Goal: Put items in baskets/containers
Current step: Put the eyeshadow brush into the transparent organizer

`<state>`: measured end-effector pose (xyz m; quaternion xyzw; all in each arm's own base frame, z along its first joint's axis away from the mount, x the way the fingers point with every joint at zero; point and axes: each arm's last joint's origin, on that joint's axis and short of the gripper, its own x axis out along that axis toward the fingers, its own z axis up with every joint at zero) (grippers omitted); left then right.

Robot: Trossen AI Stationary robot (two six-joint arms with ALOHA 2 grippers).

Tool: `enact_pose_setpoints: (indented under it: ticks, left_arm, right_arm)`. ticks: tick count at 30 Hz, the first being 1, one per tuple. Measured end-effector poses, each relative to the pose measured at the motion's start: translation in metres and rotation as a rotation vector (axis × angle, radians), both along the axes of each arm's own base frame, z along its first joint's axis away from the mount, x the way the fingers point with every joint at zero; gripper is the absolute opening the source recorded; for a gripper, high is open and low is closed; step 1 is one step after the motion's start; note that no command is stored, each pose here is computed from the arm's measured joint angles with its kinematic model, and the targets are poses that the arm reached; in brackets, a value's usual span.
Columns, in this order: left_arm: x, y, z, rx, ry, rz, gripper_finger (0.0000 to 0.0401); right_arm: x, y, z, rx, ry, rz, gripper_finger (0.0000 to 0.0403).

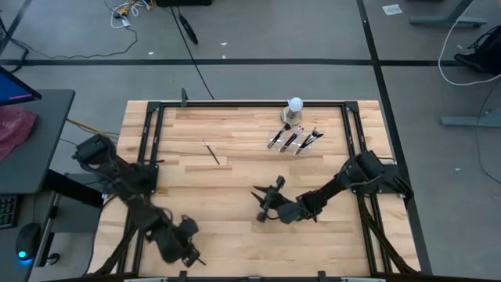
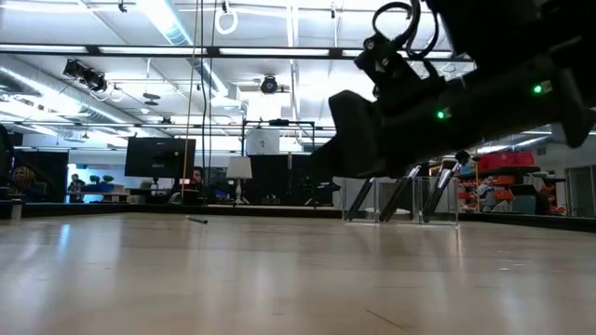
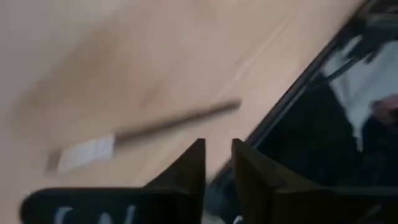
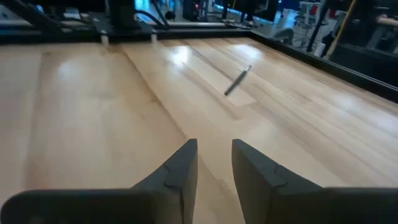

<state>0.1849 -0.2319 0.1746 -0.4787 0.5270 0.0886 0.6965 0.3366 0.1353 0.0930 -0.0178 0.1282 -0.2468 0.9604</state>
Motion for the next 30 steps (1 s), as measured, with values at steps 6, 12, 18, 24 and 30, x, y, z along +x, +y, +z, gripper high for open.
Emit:
enact_pose_setpoints:
  ticks: [6,12,18,24,30]
  left_arm:
    - [-0.016,-0.023,0.032,0.053,0.058,0.14,0.003]
    - [-0.029,-0.035,0.027,0.019,0.052,0.279,0.0038]
    - [-0.032,-0.048,0.003,-0.019,0.23,0.32,0.014]
    - [-0.032,-0.042,-0.012,0.061,0.263,0.459,0.0234]
    - [-0.029,-0.025,-0.014,0.187,0.275,0.536,0.0237]
  right_arm:
    - [0.005,-0.012,0.0,-0.008,0.001,-0.037,0.01]
    - [0.008,-0.023,0.0,0.002,-0.002,-0.074,0.01]
    - [0.01,-0.027,0.0,0.018,-0.012,-0.088,0.01]
    - [0.01,-0.027,0.0,0.024,-0.016,-0.09,0.01]
    - [0.009,-0.027,0.0,0.045,-0.028,-0.095,0.01]
